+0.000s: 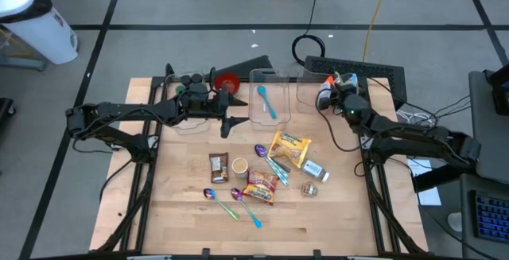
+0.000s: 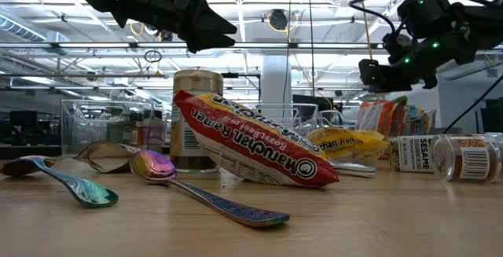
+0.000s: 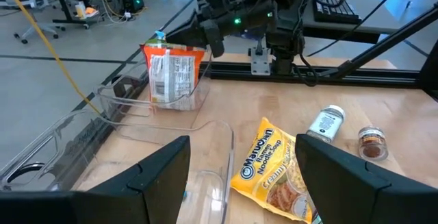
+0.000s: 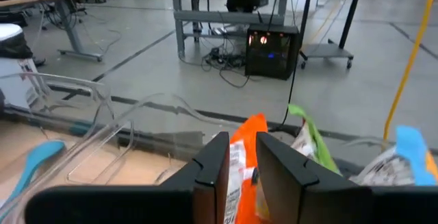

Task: Pick & Place Food Item
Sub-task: Put the gold seasoning bottle into the left transparent bin

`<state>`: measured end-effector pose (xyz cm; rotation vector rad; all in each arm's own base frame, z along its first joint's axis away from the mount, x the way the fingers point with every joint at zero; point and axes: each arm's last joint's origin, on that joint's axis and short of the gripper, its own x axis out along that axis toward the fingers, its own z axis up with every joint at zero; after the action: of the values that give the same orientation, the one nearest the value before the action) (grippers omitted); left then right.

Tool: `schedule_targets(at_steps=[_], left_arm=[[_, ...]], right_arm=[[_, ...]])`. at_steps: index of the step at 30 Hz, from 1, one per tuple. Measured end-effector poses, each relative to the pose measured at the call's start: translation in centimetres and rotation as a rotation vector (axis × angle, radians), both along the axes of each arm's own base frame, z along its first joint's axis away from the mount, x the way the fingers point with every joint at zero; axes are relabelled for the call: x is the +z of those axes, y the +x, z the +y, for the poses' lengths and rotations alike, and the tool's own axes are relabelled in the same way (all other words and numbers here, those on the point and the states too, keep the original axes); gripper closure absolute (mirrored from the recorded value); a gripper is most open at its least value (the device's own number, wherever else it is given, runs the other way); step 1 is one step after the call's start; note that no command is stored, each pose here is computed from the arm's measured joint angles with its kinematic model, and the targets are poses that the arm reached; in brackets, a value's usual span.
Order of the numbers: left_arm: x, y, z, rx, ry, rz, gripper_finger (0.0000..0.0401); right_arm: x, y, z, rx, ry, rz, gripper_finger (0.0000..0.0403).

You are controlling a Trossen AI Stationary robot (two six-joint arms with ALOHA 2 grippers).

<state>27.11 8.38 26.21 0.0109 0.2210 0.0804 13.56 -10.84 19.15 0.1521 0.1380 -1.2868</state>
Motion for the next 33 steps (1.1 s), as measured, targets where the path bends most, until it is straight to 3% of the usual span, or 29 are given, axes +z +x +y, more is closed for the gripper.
schedule_targets(at_steps=[6,9,14,18,23,28,33], left_arm=[[0.0,0.0,0.0,-0.005,0.024,0.002,0.0128],[0.0,0.0,0.0,-0.007,0.035,-0.002,0.0128],[0.2,0.0,0.1,0.029,0.050,-0.016,0.0128],[0.3,0.1,0.2,0.048,0.041,-0.026,0.0128],[0.3,0.1,0.2,0.047,0.041,-0.025,0.0128],[0.3,0.1,0.2,0.047,0.044,-0.025,0.0128],[0.3,0.0,0.2,0.046,0.045,-0.024,0.0128]], right_arm=[[1.0,-0.2,0.6,0.045,-0.050,-0.013,0.0334],[1.8,0.2,1.3,0.192,-0.086,-0.054,0.0334],[3.0,1.1,2.5,0.556,-0.144,-0.154,0.0334],[3.2,1.7,3.4,0.784,-0.125,-0.213,0.0334],[2.8,2.4,4.5,0.941,-0.048,-0.242,0.0334],[1.3,2.9,6.2,1.090,-0.041,-0.251,0.0334],[0.6,2.9,7.7,1.180,-0.207,-0.251,0.0334]])
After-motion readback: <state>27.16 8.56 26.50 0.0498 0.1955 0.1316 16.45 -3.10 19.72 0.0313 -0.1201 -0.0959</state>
